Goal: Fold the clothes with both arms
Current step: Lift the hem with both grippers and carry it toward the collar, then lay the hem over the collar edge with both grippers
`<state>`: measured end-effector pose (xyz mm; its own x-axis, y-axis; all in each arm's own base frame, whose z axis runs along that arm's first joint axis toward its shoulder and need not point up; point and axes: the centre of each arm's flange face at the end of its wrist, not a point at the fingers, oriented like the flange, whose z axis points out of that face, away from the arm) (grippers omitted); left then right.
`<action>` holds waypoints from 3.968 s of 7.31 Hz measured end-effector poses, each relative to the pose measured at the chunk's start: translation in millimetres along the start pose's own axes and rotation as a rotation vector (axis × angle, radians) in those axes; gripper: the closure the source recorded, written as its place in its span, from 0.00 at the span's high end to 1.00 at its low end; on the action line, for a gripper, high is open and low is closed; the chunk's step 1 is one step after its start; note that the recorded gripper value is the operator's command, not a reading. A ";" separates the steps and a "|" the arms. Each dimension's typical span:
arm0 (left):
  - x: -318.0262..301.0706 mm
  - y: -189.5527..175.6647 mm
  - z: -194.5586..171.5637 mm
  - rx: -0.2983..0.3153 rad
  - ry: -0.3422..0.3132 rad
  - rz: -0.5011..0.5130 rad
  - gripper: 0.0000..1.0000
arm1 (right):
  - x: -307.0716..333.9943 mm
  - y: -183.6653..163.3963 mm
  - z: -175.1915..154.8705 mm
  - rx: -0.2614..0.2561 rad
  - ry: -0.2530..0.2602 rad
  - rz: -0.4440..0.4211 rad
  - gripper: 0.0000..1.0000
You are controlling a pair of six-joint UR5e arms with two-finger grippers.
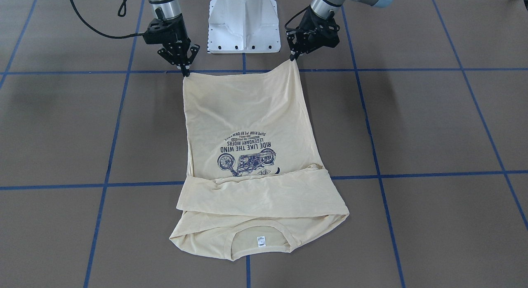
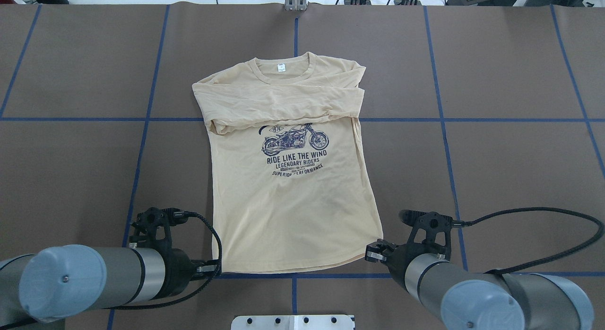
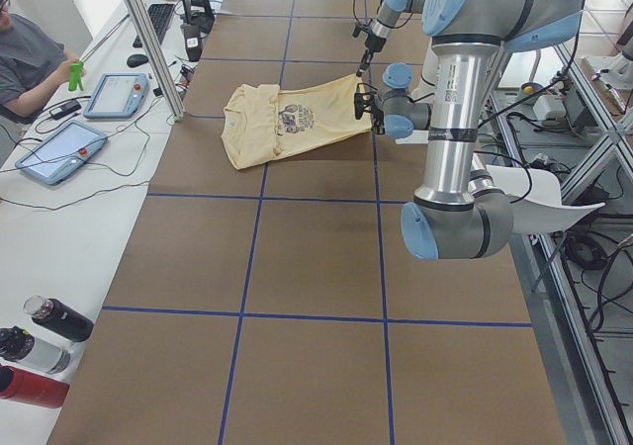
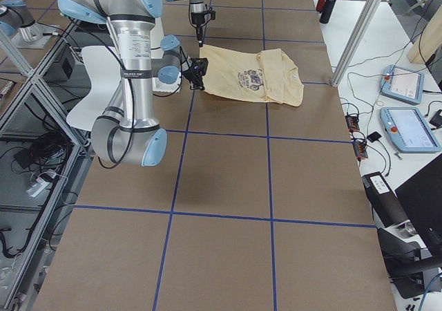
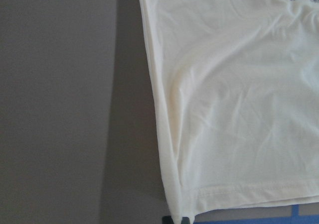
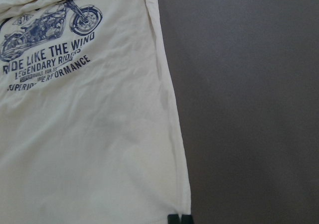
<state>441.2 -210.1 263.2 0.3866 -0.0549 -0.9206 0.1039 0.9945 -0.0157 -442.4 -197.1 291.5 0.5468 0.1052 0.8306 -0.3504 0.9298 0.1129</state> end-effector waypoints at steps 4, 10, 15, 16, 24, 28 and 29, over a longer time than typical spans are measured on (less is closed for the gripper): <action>15.1 56.3 -108.8 -0.153 0.110 0.038 0.00 | 10.1 37.4 -141.3 -0.260 -0.149 -0.066 0.00; 26.5 -20.2 -59.1 0.025 0.039 -0.042 0.00 | -34.9 -45.7 -53.5 -0.005 -0.066 0.057 0.00; 14.1 -117.7 -64.4 0.263 0.002 -0.122 0.00 | -44.9 -146.9 -26.7 0.187 -0.026 0.133 0.00; 13.7 -130.8 -60.3 0.286 -0.008 -0.133 0.00 | -55.4 -162.4 -13.6 0.210 -0.014 0.135 0.00; 7.4 -231.4 54.3 0.403 -0.207 -0.050 0.00 | -63.0 -248.6 96.5 0.257 0.188 0.092 0.00; -2.0 -250.4 53.4 0.414 -0.230 0.018 0.00 | -74.1 -254.4 130.7 0.241 0.236 0.086 0.00; -4.2 -256.3 49.6 0.420 -0.236 0.027 0.00 | -74.3 -254.7 134.9 0.239 0.244 0.083 0.00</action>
<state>458.4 -469.2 290.5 0.5864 -0.0963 -0.8043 0.4335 0.8760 0.2112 -496.3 -489.3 274.6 0.6643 0.2850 0.6910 -0.5536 0.8088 0.1987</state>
